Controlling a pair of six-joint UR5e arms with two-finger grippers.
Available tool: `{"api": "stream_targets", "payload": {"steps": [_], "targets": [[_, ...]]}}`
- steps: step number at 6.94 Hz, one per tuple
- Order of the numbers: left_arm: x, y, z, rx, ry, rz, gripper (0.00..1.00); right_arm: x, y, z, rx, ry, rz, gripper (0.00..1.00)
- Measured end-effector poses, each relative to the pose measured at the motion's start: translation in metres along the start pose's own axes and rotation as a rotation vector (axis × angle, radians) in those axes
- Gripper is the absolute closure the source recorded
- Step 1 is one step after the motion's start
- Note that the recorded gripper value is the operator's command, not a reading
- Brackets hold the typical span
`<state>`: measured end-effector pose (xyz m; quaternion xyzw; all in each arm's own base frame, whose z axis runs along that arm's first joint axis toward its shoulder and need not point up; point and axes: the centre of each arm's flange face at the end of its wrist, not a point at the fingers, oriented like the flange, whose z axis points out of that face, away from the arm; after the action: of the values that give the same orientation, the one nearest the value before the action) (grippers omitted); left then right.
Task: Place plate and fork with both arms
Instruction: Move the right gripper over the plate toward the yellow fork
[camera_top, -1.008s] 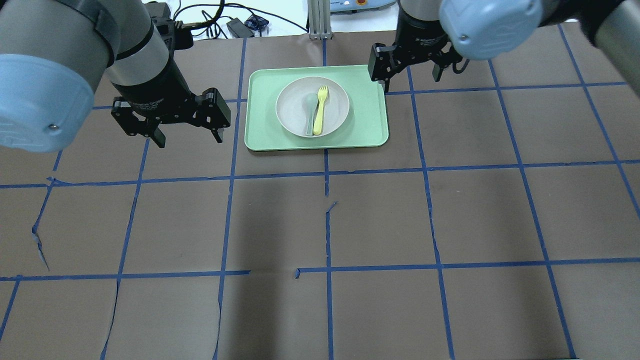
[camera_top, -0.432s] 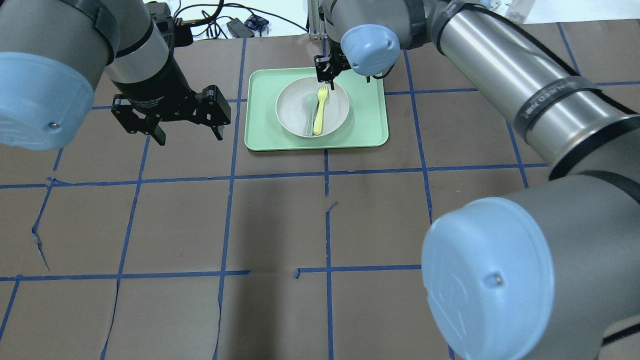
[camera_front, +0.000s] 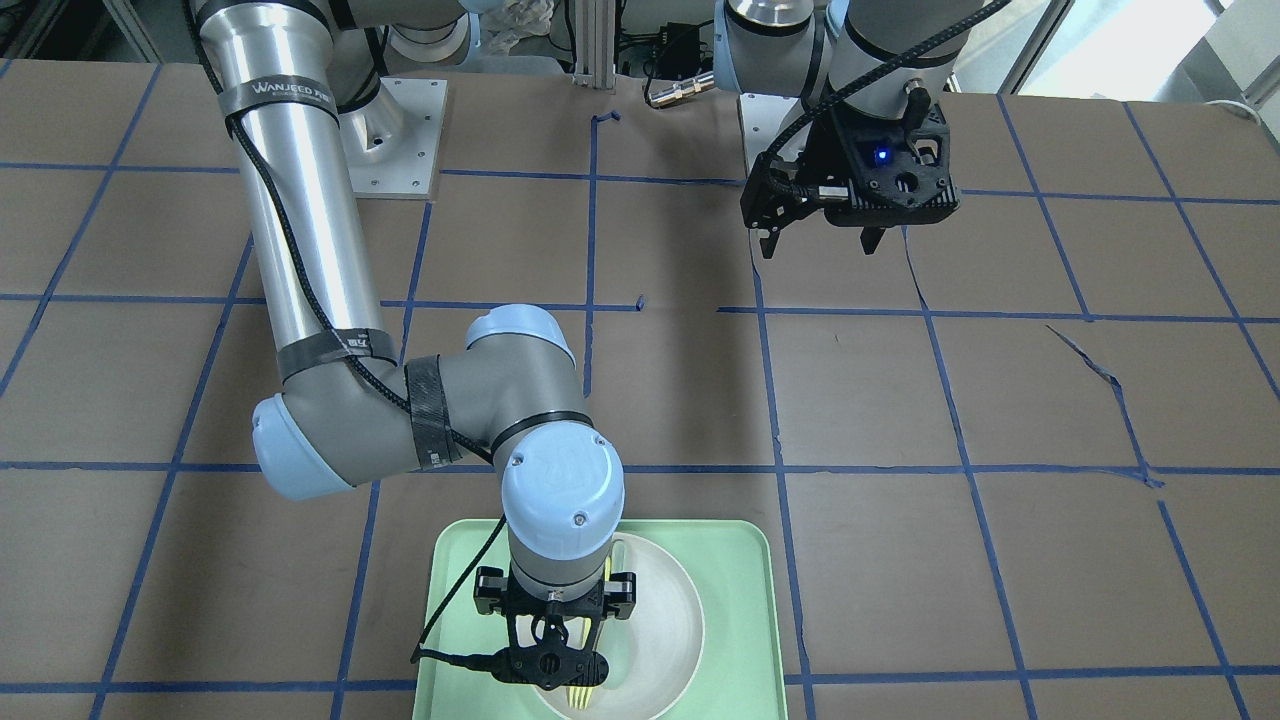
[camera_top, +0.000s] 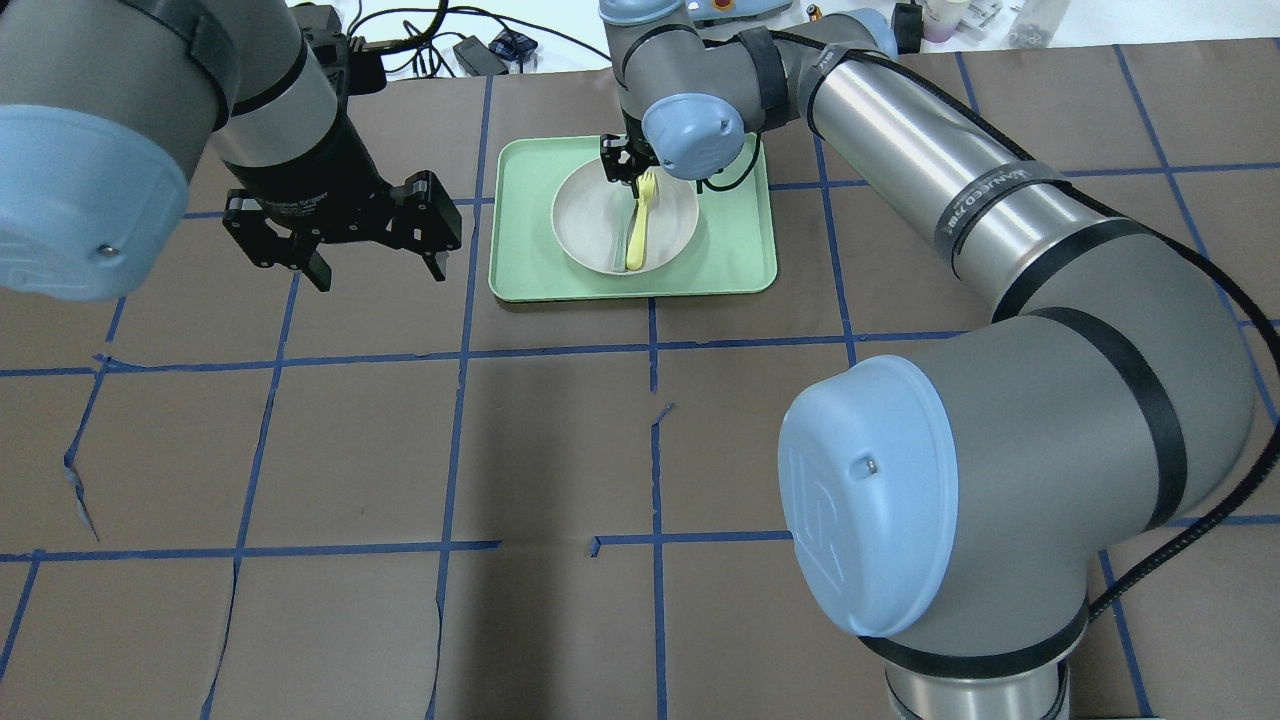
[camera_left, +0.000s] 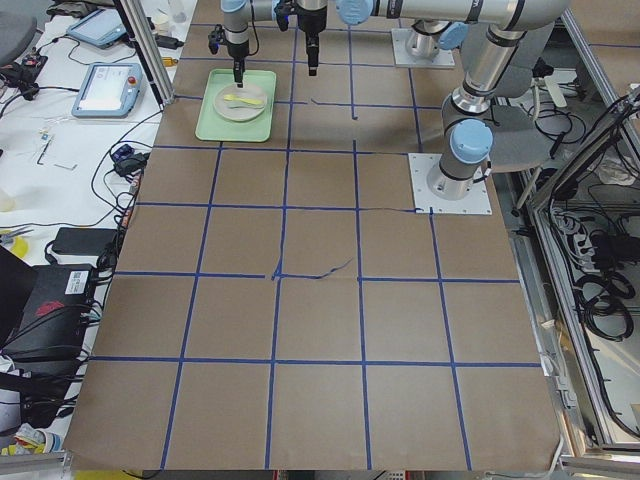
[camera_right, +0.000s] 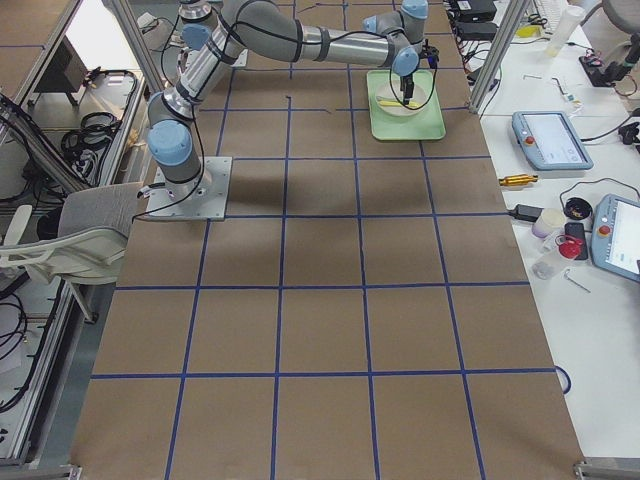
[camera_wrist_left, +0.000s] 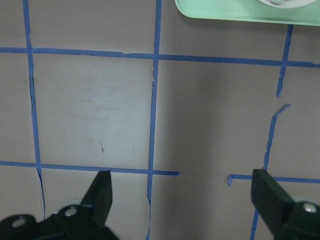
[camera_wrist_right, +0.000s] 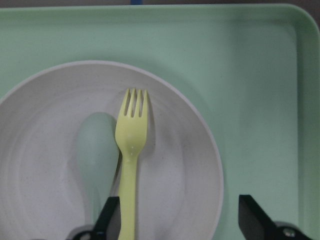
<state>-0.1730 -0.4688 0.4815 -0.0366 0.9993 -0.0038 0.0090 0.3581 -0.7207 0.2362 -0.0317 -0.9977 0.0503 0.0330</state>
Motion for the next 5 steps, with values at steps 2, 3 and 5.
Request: {"api": "stream_targets", "payload": {"steps": [2,3,5], "targets": [[0.0,0.0,0.001,-0.001,0.0,-0.002,0.0,-0.006,0.003,0.019,-0.022,0.002,0.047,0.36],[0.0,0.0,0.001,-0.002,0.0,-0.003,0.0,-0.008,0.006,0.024,-0.034,-0.005,0.047,0.38],[0.0,-0.001,0.001,-0.001,0.0,-0.003,0.0,-0.01,0.009,0.028,-0.047,-0.022,0.036,0.45]]}}
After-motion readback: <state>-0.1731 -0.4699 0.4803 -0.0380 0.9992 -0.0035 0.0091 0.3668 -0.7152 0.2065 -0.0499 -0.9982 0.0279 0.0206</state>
